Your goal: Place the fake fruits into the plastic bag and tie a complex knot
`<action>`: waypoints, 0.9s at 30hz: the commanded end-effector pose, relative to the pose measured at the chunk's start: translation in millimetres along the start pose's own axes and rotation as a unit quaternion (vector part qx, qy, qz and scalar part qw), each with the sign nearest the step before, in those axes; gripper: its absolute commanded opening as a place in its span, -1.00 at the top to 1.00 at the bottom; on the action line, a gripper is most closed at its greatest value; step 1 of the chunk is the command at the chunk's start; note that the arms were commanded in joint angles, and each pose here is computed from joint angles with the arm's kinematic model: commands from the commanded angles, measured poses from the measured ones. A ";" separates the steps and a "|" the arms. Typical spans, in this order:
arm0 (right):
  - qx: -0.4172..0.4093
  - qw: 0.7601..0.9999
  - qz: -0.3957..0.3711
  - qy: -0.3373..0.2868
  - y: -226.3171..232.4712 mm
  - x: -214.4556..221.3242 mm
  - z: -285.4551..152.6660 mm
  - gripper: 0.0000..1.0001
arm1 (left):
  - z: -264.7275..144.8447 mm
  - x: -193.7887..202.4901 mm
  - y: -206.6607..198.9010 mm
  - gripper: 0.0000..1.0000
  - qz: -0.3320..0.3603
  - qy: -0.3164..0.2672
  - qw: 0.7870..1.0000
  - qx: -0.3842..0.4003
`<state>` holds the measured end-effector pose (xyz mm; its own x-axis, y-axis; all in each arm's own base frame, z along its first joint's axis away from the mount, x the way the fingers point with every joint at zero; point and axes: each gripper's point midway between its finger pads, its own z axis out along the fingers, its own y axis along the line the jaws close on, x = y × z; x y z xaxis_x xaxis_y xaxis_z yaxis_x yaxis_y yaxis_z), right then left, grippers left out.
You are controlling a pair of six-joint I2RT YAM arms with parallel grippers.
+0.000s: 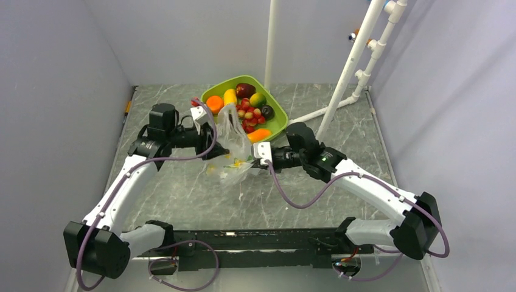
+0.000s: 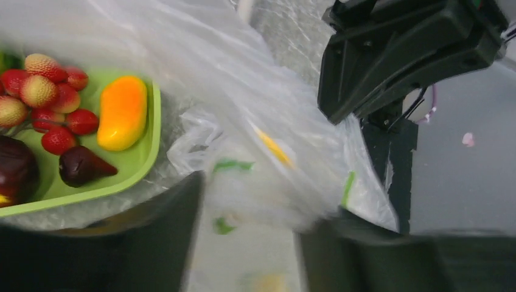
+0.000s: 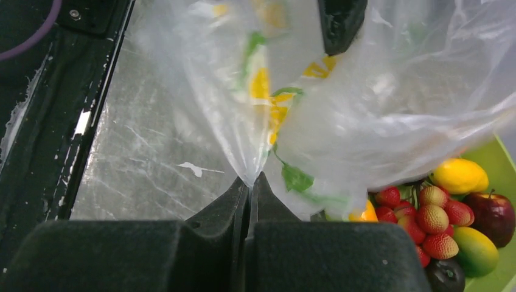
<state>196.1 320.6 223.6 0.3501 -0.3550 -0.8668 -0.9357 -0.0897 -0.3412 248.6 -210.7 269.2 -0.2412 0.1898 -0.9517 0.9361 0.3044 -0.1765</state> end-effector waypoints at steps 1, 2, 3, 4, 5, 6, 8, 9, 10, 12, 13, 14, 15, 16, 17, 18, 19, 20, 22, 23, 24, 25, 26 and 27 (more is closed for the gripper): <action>0.006 0.999 -0.040 -0.014 -4.7 -17.2 -13.0 1.00 | -16.3 -16.7 8.5 0.55 -0.090 -0.043 0.995 -0.011; 0.010 0.999 -0.044 -0.008 -2.9 -12.6 -18.8 1.00 | -29.9 -11.1 27.2 0.97 -0.126 -0.049 0.990 -0.038; 0.013 0.999 -0.047 0.003 0.4 -4.7 -24.8 1.00 | -46.3 -4.2 48.4 1.00 -0.172 -0.056 0.981 -0.075; 0.020 0.998 -0.053 0.015 0.3 4.9 -31.0 1.00 | -64.6 4.3 68.5 1.00 -0.220 -0.069 0.967 -0.113; 0.031 0.998 -0.055 0.026 -1.0 16.1 -36.5 1.00 | -82.1 14.7 86.1 1.00 -0.269 -0.084 0.948 -0.149; 0.045 0.997 -0.052 0.036 -4.5 26.9 -42.2 1.00 | -100.7 28.7 102.5 1.00 -0.325 -0.099 0.922 -0.188; 0.074 0.994 -0.052 0.061 -14.6 44.6 -47.0 1.00 | -110.1 52.5 109.8 1.00 -0.419 -0.119 0.879 -0.197; 0.090 0.992 -0.049 0.071 -21.1 49.5 -47.0 0.89 | -109.1 63.8 109.9 1.00 -0.458 -0.122 0.858 -0.199; 0.104 0.991 -0.037 0.074 -28.3 50.9 -46.0 0.65 | -106.4 70.7 108.5 1.00 -0.484 -0.127 0.843 -0.197; 0.118 0.991 -0.007 0.067 -39.2 44.2 -43.1 -0.23 | -100.4 81.3 105.1 1.00 -0.532 -0.151 0.812 -0.189; 0.114 0.992 0.007 0.060 -40.7 38.8 -38.9 -0.59 | -98.7 84.9 104.1 1.00 -0.555 -0.161 0.794 -0.189; 0.119 0.991 0.012 0.053 -43.2 30.8 -35.5 -0.86 | -97.0 89.1 102.8 1.00 -0.572 -0.167 0.780 -0.189; 0.123 0.991 0.011 0.049 -43.3 26.2 -31.1 -0.93 | -95.8 93.2 102.3 1.00 -0.587 -0.167 0.769 -0.194; 0.120 0.992 0.005 0.045 -40.0 22.8 -25.5 -0.94 | -94.9 98.4 101.3 1.00 -0.599 -0.159 0.759 -0.200; 0.116 0.992 -0.001 0.045 -37.4 22.4 -21.7 -0.95 | -94.9 101.8 101.0 1.00 -0.602 -0.150 0.756 -0.208; 0.108 0.993 0.000 0.047 -33.8 24.7 -18.5 -0.96 | -95.5 103.7 100.9 1.00 -0.586 -0.139 0.769 -0.213; 0.095 0.994 -0.001 0.052 -28.0 28.3 -15.7 -0.96 | -98.3 97.4 102.7 1.00 -0.555 -0.134 0.792 -0.216; 0.080 0.995 -0.002 0.057 -22.0 32.9 -14.5 -0.97 | -101.9 88.9 104.4 0.90 -0.509 -0.126 0.823 -0.219; 0.055 0.996 -0.023 0.067 -10.7 41.4 -14.5 -0.99 | -109.3 73.2 103.6 0.40 -0.407 -0.099 0.880 -0.226; 0.047 0.995 -0.046 0.071 -6.4 46.2 -15.3 -0.99 | -113.3 67.4 102.8 0.06 -0.361 -0.086 0.900 -0.230; 0.038 0.995 -0.064 0.071 -1.2 50.2 -15.0 -0.99 | -116.3 63.0 101.6 -0.28 -0.328 -0.076 0.912 -0.235; 0.033 0.994 -0.080 0.068 2.0 52.4 -14.3 -0.99 | -118.5 60.7 101.0 -0.55 -0.304 -0.071 0.920 -0.239; 0.030 0.993 -0.092 0.063 4.4 53.6 -11.7 -0.99 | -118.9 58.9 99.1 -0.63 -0.282 -0.067 0.928 -0.234; 0.021 0.993 -0.104 0.059 8.9 53.4 -6.9 -0.99 | -116.8 56.4 95.0 -0.73 -0.262 -0.066 0.938 -0.218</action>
<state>218.2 288.4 180.8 0.3852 -0.4991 -0.7763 -0.9022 -0.0269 -0.4304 303.5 -59.9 207.5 -0.7008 -0.4216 -0.5754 0.2420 0.6183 -0.7477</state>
